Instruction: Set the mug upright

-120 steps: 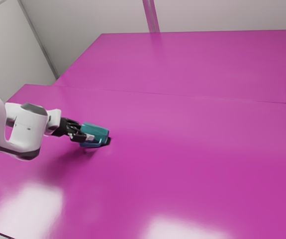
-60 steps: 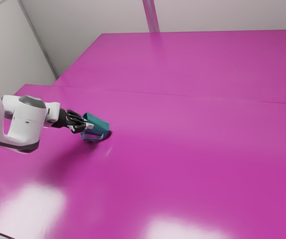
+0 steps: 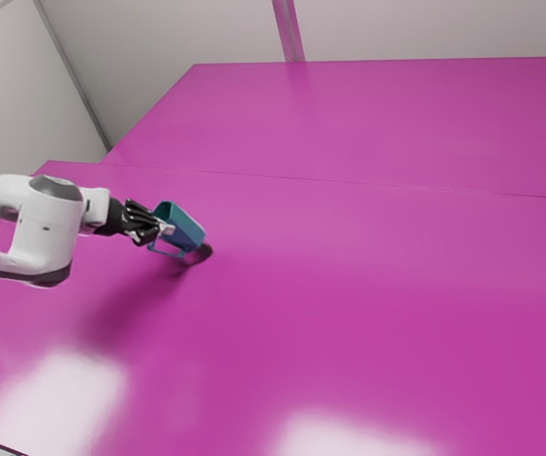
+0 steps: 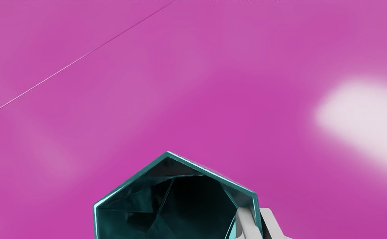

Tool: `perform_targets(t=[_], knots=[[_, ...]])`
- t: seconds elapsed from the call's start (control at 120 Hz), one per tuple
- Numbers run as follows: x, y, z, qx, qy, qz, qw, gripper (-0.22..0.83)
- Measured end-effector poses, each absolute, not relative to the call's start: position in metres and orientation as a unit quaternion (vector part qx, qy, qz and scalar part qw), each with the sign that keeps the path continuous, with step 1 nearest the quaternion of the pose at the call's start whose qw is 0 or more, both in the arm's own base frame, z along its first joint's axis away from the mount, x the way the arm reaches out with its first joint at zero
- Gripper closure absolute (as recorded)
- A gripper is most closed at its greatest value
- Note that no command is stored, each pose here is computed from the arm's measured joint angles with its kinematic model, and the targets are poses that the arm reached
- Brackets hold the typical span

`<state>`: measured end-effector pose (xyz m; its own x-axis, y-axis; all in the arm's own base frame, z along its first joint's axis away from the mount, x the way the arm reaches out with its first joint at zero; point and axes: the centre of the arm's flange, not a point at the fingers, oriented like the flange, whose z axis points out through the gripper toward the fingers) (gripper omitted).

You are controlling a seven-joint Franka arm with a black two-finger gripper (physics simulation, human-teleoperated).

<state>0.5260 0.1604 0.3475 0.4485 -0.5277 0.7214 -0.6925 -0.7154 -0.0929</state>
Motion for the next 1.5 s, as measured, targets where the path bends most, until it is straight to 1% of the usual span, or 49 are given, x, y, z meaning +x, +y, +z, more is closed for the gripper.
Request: perform_targets(t=[0.092, 0.2, 0.292, 0.383, 0.458, 0.533, 0.742, 0.9, 1.067, 1.167, 1.233, 1.308, 1.4, 1.45, 1.5], knots=[[0.526, 0.160, 0.363, 0.838, -0.392, 0.369, 0.089, 0.78], [0.524, 0.147, 0.388, 0.827, -0.460, 0.317, 0.062, 0.79], [0.507, 0.127, 0.397, 0.826, -0.498, 0.260, 0.052, 0.79], [0.476, 0.114, 0.401, 0.834, -0.509, 0.209, 0.042, 0.79], [0.454, 0.109, 0.402, 0.846, -0.504, 0.174, 0.030, 0.79], [0.445, 0.108, 0.400, 0.861, -0.486, 0.149, 0.021, 0.79], [0.446, 0.108, 0.381, 0.906, -0.408, 0.112, 0.017, 0.79], [0.449, 0.109, 0.374, 0.931, -0.349, 0.105, 0.018, 0.79], [0.450, 0.109, 0.377, 0.949, -0.298, 0.105, 0.023, 0.42], [0.455, 0.110, 0.393, 0.956, -0.271, 0.112, 0.025, 0.26], [0.463, 0.108, 0.416, 0.958, -0.258, 0.126, 0.024, 0.19], [0.470, 0.101, 0.443, 0.958, -0.249, 0.138, 0.024, 0.13], [0.477, 0.097, 0.460, 0.962, -0.235, 0.138, 0.030, 0.09], [0.488, 0.093, 0.466, 0.963, -0.231, 0.132, 0.034, 0.07], [0.506, 0.089, 0.472, 0.965, -0.228, 0.122, 0.036, 0.05]])
